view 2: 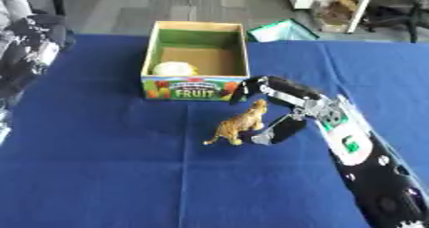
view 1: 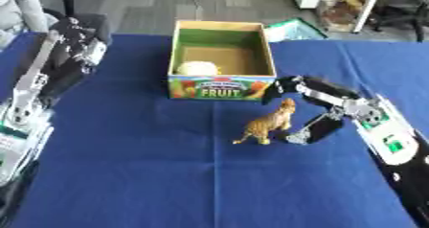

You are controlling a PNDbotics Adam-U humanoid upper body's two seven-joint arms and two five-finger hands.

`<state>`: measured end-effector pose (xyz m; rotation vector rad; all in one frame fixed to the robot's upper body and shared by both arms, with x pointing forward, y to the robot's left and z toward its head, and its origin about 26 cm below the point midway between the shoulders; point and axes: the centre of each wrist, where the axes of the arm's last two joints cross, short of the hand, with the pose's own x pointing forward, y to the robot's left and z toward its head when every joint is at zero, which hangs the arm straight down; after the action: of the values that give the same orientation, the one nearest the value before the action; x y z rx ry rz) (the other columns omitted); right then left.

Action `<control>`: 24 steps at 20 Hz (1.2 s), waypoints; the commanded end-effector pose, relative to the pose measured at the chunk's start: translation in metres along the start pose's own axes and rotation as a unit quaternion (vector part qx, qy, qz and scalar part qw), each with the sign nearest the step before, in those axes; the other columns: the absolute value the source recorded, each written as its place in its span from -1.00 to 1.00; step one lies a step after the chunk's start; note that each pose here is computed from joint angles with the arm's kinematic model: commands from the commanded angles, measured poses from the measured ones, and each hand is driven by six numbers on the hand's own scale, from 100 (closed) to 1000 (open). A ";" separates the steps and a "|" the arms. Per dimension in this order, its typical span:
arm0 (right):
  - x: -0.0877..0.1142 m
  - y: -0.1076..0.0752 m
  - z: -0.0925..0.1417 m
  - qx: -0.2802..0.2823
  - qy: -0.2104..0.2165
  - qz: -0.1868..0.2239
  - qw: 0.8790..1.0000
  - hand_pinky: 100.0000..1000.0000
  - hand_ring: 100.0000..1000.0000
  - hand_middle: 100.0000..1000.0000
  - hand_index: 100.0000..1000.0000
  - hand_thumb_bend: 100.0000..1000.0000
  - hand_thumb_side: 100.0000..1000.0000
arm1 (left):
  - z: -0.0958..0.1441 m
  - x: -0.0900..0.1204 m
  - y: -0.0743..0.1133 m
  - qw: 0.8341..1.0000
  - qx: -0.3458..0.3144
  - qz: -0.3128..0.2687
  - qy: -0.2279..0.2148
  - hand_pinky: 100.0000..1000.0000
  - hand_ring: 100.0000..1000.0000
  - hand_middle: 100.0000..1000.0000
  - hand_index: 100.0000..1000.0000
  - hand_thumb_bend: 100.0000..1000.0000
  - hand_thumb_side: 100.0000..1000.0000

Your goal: Pick up objects on the table and place them in the box.

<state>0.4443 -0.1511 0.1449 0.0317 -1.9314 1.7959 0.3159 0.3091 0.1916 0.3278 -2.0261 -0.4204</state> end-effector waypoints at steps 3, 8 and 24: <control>0.007 -0.007 -0.006 0.166 -0.126 0.133 0.969 0.52 0.71 0.41 0.47 -0.28 -0.92 | -0.003 0.008 0.004 1.000 -0.001 -0.010 -0.014 0.39 0.29 0.32 0.51 -0.71 -0.06; 0.007 -0.004 -0.007 0.172 -0.124 0.134 0.968 0.52 0.72 0.41 0.47 -0.28 -0.92 | -0.003 0.009 0.004 1.000 -0.001 -0.009 -0.015 0.39 0.30 0.32 0.51 -0.71 -0.06; 0.000 0.009 -0.007 0.190 -0.095 0.136 0.968 0.50 0.70 0.32 0.47 -0.29 -0.94 | -0.003 0.009 0.003 1.000 -0.002 -0.009 -0.016 0.39 0.29 0.32 0.51 -0.76 -0.05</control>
<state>0.4407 -0.1416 0.1287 -0.0225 -1.8630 1.8852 0.3160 0.3084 0.1912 0.3267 -2.0229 -0.4248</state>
